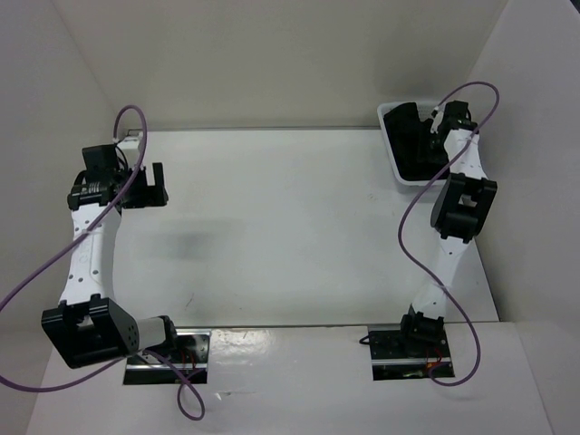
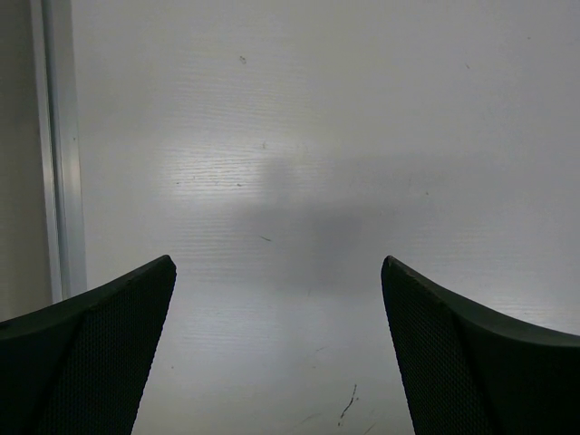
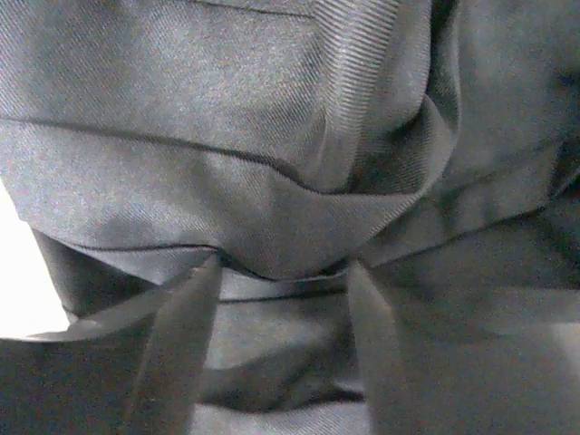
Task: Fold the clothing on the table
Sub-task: Grab the skirt from the pile, then move the skirt to the center of the board
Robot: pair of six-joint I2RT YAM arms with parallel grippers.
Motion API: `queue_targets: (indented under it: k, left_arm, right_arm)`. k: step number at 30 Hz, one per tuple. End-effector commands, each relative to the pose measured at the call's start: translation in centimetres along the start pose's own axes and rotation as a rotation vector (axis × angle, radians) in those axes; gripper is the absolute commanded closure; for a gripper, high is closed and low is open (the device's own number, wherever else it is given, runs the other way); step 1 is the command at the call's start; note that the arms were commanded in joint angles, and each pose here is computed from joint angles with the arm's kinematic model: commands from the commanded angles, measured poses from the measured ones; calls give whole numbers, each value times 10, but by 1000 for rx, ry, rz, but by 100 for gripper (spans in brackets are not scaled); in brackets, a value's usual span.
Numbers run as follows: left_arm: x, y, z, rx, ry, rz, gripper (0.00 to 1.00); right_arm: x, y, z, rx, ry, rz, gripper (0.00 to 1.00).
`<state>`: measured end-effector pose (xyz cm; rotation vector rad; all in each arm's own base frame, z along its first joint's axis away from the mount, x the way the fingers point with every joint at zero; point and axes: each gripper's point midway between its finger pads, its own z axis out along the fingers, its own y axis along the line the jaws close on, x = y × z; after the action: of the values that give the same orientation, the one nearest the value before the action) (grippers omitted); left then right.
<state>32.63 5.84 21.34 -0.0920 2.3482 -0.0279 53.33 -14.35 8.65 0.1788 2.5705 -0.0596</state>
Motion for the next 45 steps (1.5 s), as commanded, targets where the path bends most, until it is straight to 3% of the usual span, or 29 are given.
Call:
queue_targets:
  k: [1,2,3,4,9,12,20,25,30,32,33,34,36,38,39,41,45]
  left_arm:
    - [-14,1,-12,2,-68,27,0]
    - [-14,1,-12,2,-68,27,0]
    - [-11,0,-10,12,-60,26,0]
    - [-8,-1,-10,13,-51,24,0]
    - [-7,-5,-10,36,-45,23,0]
    - [-11,-5,-15,33,-63,27,0]
    - [-9,-6,-23,30,-90,41,0]
    - [-7,-8,-23,40,-82,40,0]
    - [-2,-10,-24,51,-65,36,0]
    - [-2,-11,-29,50,-74,38,0]
    - [-2,-11,-29,50,-74,38,0]
    - [-4,-12,-32,49,-84,41,0]
    - [-5,-12,-35,48,-95,43,0]
    - [0,-9,-39,21,-98,43,0]
    - [2,-9,-39,22,-89,41,0]
    - [9,-6,-41,-1,-86,40,0]
    - [18,-9,-45,4,-99,58,0]
  right_arm:
    - [-15,-1,7,5,-45,5,54]
    - [-15,-1,7,5,-45,5,83]
    - [-15,4,7,7,-44,-5,94]
    - [-12,4,9,6,-35,-4,100]
    - [-24,7,-13,-5,-74,-7,100]
    - [-56,15,-64,-43,-181,-18,100]
    - [-129,66,-267,-232,-579,-101,100]
    - [-124,145,-357,-467,-717,-261,100]
    - [-73,245,-445,-777,-806,-564,100]
    - [-45,273,-463,-922,-784,-650,100]
    - [-38,273,-473,-942,-793,-661,97]
    - [-38,273,-473,-946,-794,-652,77]
    - [-35,271,-450,-914,-733,-618,70]
    - [-33,266,-441,-873,-732,-603,30]
    - [-27,263,-412,-841,-674,-587,2]
    - [-28,254,-405,-769,-713,-577,2]
    - [-10,223,-331,-548,-580,-499,2]
